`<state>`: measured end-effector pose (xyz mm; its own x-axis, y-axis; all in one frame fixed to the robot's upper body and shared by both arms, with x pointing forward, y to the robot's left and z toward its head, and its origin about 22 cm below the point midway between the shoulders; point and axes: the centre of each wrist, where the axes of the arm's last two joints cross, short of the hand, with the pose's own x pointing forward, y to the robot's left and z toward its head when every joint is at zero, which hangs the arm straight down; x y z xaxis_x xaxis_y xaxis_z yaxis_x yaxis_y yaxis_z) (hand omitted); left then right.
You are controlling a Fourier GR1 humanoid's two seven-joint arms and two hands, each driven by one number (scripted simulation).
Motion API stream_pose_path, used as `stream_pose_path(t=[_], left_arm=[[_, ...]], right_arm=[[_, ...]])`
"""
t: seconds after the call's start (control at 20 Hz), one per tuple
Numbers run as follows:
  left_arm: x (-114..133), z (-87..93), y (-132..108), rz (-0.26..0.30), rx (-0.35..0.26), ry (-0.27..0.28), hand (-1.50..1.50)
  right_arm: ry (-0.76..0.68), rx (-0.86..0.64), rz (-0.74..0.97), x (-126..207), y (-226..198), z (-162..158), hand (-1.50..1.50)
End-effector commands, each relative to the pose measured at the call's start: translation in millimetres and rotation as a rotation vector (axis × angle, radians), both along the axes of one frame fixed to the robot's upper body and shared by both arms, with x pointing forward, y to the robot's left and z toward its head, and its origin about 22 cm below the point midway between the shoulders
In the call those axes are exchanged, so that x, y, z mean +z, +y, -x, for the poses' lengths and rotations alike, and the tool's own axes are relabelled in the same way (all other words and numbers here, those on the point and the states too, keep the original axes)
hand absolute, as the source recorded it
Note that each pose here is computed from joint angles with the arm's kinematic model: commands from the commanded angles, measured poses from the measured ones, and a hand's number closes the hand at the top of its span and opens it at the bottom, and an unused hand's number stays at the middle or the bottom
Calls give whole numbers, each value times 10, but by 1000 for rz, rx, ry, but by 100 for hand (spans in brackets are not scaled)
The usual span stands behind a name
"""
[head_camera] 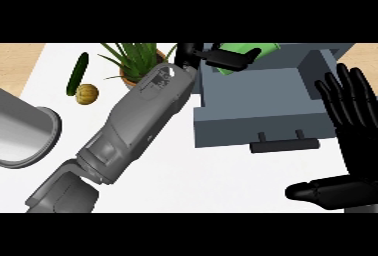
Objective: Pick up the cup, place it into the drawer and close the drawer
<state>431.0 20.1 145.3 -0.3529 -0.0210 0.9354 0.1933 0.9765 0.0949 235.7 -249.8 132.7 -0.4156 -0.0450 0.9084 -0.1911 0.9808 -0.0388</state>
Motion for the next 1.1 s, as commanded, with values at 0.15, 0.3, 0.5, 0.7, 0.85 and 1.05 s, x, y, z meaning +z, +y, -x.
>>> stream_pose_path(t=[0.15, 0.3, 0.5, 0.7, 0.85, 1.05], left_arm=[[-74, 21, -68, -74, 7, 27, 150], [-6, -1, -113, -173, 35, 10, 150], [-143, 0, -62, -225, 64, 11, -150], [-127, 59, -122, -145, 39, 22, -150], [-52, 56, -143, -69, -7, -5, -150], [-99, 154, -186, 40, -26, -47, -150]], right_arm=[[-2, 28, 6, -29, 56, -100, -150], [-10, 32, -16, 12, 103, -109, -150], [-19, 63, -16, 22, 167, -43, -150], [-20, 88, -26, 54, 263, -42, -150], [-40, 86, -63, 94, 26, -3, -150], [-18, 138, -80, 107, 7, 20, -150]])
